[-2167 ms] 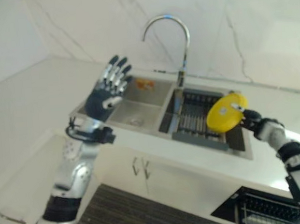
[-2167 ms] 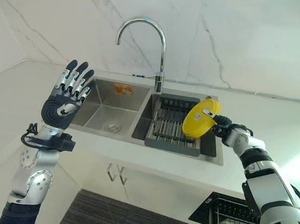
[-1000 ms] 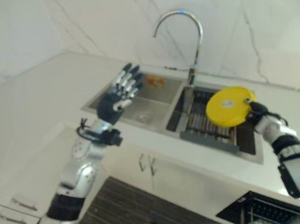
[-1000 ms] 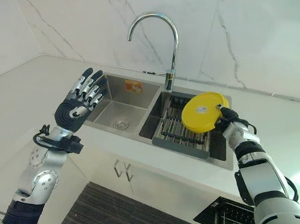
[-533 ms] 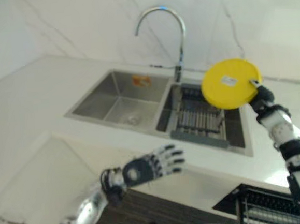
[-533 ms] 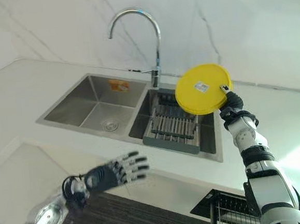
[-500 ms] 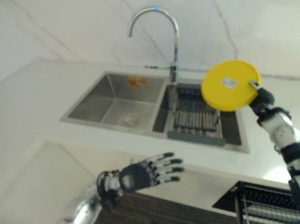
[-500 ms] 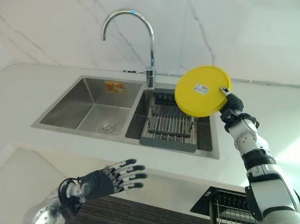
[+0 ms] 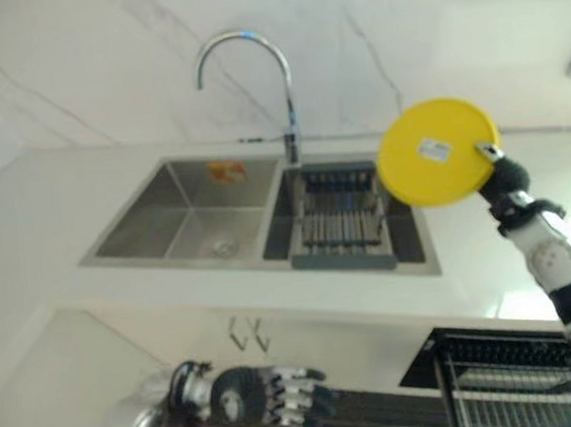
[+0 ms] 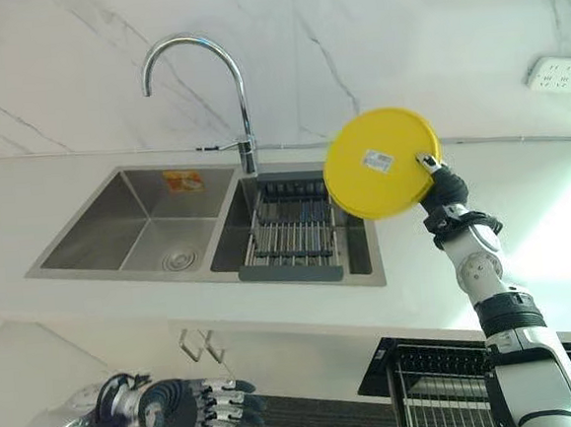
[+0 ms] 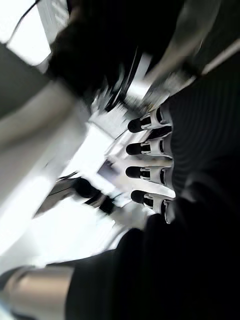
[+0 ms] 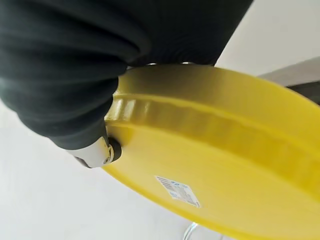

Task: Place the dishes in the dishwasher.

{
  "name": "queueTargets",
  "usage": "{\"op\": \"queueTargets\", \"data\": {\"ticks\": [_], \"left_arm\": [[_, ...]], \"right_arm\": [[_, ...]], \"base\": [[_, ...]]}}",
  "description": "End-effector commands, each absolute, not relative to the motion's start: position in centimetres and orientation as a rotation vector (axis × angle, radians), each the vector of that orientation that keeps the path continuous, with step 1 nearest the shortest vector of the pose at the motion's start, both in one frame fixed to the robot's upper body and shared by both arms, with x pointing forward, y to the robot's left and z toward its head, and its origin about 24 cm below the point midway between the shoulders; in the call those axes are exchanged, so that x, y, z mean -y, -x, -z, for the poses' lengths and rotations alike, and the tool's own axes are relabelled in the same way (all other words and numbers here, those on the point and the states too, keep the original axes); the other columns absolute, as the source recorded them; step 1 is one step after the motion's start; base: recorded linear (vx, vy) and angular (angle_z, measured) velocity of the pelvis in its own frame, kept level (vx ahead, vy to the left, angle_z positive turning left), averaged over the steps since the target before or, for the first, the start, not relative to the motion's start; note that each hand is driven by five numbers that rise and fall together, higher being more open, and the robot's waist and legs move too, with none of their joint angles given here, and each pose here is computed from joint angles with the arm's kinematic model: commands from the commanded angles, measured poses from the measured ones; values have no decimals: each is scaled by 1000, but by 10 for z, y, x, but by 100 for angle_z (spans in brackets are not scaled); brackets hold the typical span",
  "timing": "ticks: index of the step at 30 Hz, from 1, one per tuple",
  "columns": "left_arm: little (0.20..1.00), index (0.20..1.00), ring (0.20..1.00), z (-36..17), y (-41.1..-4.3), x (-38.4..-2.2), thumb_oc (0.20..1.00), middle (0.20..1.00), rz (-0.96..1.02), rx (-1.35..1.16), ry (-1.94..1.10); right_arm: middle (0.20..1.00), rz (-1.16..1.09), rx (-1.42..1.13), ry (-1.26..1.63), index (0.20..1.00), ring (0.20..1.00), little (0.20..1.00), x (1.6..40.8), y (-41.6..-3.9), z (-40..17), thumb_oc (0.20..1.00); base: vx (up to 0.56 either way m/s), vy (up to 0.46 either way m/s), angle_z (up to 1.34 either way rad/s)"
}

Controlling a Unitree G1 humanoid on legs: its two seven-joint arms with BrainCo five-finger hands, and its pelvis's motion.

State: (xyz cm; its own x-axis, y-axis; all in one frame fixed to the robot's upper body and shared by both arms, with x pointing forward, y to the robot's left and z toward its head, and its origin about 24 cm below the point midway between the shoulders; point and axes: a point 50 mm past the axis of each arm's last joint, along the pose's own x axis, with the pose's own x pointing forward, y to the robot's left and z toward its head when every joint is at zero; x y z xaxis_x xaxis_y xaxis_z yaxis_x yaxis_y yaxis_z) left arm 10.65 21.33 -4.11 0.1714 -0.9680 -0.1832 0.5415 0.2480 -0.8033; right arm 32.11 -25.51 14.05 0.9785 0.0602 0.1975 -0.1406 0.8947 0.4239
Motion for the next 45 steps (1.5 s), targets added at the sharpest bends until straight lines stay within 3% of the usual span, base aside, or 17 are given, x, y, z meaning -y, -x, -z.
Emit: {"op": "queueTargets", "data": {"ticks": [1,8,12,14,21,27,37,45], "left_arm": [[1000,1000,1000,42,-115,-202,1000,1000,1177,-778,656],[1000,1000,1000,100,-96,-205,1000,1000,597,-812,943],[1000,1000,1000,141,-54,-214,1000,1000,189,-973,921],[1000,1000,1000,152,-38,-214,1000,1000,105,-1050,842],[1000,1000,1000,164,-22,-205,1000,1000,5,-1159,735],[1000,1000,1000,162,-33,-221,1000,1000,-71,-1130,656],[1000,1000,1000,165,-28,-201,1000,1000,-112,-1102,718],[1000,1000,1000,166,-14,-201,1000,1000,-102,-1138,708]], "right_arm": [[200,-97,497,-492,200,200,200,265,-315,-188,200],[200,-199,660,-441,200,200,200,243,-297,-202,200],[200,-88,788,-444,200,200,200,251,-263,-201,200],[200,-64,791,-431,200,200,200,247,-252,-198,200],[200,-30,804,-420,200,200,200,255,-241,-196,200],[200,32,827,-437,200,200,200,236,-240,-200,200],[200,12,834,-347,200,200,200,250,-239,-211,200],[200,-5,826,-295,200,200,200,238,-241,-200,200]], "base": [[-45,28,-5],[-199,197,-30],[-121,422,4],[-28,332,8],[-104,48,-85],[-42,-706,-213],[13,-441,22],[137,51,17]]}}
